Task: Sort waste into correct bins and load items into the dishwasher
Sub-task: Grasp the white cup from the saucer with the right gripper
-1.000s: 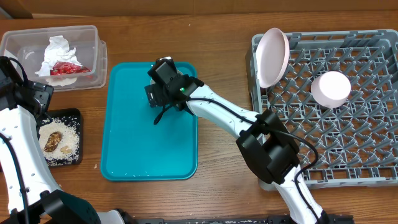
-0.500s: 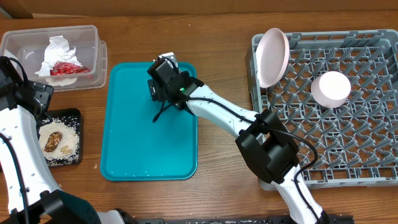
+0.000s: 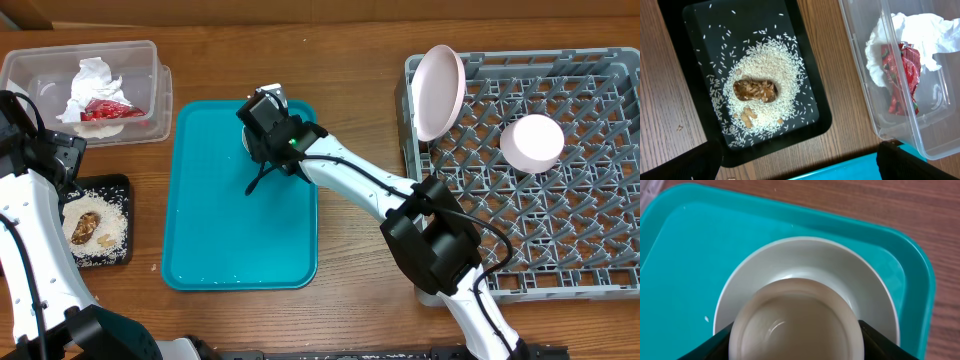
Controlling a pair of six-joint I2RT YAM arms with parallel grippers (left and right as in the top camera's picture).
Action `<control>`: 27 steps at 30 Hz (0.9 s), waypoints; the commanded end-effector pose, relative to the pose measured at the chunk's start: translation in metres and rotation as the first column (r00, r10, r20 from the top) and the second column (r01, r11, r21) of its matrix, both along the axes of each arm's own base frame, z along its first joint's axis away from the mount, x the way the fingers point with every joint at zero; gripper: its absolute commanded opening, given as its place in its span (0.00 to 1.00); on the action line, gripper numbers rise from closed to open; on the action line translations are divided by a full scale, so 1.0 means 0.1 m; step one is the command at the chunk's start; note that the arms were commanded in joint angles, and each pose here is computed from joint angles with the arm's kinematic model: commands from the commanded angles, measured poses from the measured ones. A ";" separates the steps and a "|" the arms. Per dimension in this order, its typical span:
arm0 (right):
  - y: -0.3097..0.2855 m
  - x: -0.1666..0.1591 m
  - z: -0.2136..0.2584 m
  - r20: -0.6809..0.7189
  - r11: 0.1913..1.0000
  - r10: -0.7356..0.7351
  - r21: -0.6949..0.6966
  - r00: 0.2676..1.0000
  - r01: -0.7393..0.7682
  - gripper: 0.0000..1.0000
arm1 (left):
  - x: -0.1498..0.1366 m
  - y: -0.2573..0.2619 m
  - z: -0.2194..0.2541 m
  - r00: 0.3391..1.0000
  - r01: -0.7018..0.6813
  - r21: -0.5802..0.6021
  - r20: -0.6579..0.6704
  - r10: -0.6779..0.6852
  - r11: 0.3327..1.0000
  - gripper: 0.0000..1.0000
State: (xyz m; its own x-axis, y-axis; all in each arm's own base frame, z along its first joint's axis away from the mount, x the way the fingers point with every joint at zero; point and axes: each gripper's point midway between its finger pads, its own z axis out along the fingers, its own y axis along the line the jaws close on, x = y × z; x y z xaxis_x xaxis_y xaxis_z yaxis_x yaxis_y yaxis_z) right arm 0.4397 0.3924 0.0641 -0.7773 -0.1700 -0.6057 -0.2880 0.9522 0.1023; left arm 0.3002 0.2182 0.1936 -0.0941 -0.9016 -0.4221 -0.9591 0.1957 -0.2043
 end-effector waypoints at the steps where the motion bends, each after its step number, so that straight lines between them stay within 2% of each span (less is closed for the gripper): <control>1: 0.02 0.10 0.86 0.108 0.994 -0.022 0.107 0.994 0.010 0.48 | 0.00 0.02 -0.01 1.000 -0.015 0.006 -0.005 0.015 1.000 1.00; 2: -0.04 0.12 1.18 0.145 0.989 -0.036 0.145 0.989 0.015 0.48 | 0.00 0.02 -0.01 1.000 -0.015 0.005 -0.005 0.015 1.000 1.00; 8: -0.76 0.24 2.23 0.255 0.965 -0.169 0.238 0.952 0.107 0.48 | 0.00 0.02 -0.01 1.000 -0.015 0.006 -0.005 0.015 1.000 1.00; 12: -1.67 0.33 2.80 0.303 0.930 -0.325 0.274 0.896 0.244 0.48 | 0.00 0.02 -0.01 1.000 -0.015 0.006 -0.005 0.015 1.000 1.00; 15: -2.58 0.37 3.08 0.315 0.875 -0.470 0.289 0.825 0.388 0.47 | 0.00 0.02 -0.01 1.000 -0.015 0.005 -0.005 0.015 1.000 1.00; 20: -4.06 0.31 3.06 0.274 0.722 -0.691 0.245 0.668 0.647 0.48 | 0.00 0.02 -0.01 1.000 -0.015 0.006 -0.005 0.015 1.000 1.00; 23: -4.83 0.21 2.80 0.217 0.606 -0.793 0.182 0.570 0.774 0.49 | 0.00 0.02 -0.01 1.000 -0.015 0.006 -0.005 0.015 1.000 1.00; 27: -5.51 0.09 2.39 0.134 0.483 -0.873 0.096 0.469 0.870 0.49 | 0.00 0.02 -0.01 1.000 -0.015 0.006 -0.005 0.015 1.000 1.00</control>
